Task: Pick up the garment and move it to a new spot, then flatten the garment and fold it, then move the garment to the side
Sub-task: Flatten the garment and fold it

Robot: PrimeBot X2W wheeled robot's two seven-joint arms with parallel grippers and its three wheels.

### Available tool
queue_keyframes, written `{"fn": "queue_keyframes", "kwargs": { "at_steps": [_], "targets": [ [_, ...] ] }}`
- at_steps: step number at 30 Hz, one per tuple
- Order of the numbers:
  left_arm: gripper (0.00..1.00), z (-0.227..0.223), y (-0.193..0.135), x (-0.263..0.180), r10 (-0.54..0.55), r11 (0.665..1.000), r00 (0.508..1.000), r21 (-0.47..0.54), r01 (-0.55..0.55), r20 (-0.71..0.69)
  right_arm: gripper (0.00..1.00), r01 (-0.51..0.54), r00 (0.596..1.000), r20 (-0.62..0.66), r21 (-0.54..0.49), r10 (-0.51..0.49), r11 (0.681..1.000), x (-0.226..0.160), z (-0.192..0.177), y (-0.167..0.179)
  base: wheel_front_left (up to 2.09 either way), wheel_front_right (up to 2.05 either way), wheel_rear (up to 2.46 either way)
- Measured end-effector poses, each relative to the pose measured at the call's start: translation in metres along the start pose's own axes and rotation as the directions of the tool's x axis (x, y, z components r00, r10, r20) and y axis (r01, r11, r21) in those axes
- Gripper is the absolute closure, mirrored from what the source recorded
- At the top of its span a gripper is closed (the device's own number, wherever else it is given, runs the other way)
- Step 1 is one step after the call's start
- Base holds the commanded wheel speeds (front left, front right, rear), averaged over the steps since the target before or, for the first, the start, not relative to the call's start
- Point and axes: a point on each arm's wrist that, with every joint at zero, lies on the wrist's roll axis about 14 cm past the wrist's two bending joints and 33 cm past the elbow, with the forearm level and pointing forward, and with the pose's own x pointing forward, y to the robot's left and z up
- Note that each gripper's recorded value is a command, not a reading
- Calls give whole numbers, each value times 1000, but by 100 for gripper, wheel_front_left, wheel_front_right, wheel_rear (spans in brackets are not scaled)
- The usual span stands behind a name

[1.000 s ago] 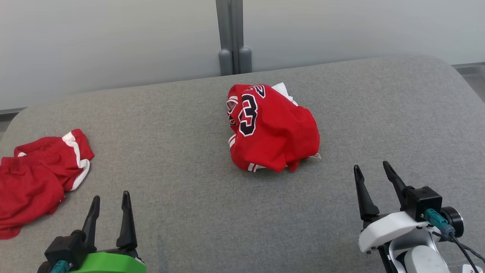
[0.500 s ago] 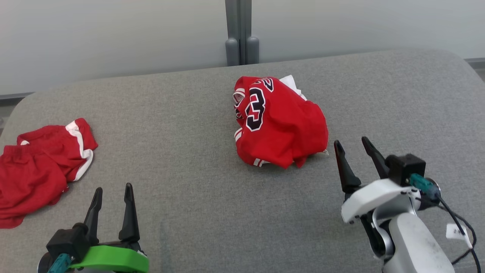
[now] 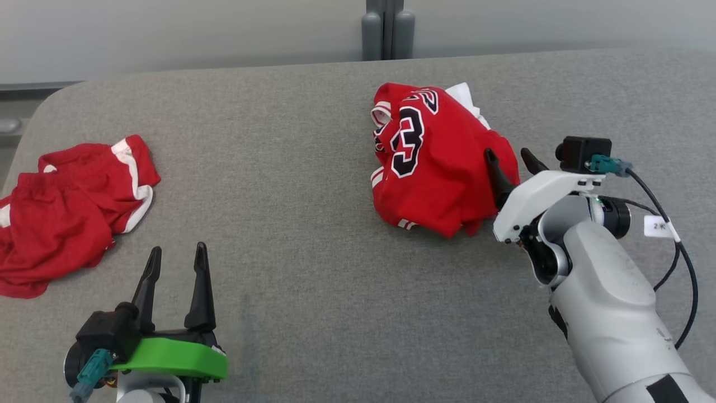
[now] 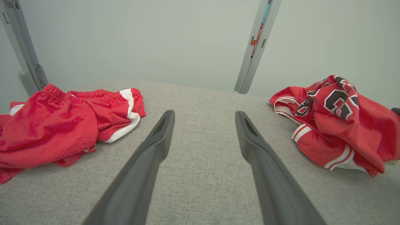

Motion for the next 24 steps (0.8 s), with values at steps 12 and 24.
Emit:
{"fn": "queue_keyframes", "kwargs": {
  "at_steps": [12,24],
  "targets": [
    [0,-2,13,-5,40,999,999,3,-40,-6,100,-32,998,-64,-26,31,999,22,-10,10,0,0,0],
    [0,7,1,-14,8,1000,1000,-7,-7,22,100,-33,933,342,-235,114,971,8,143,21,0,0,0]
  ]
}}
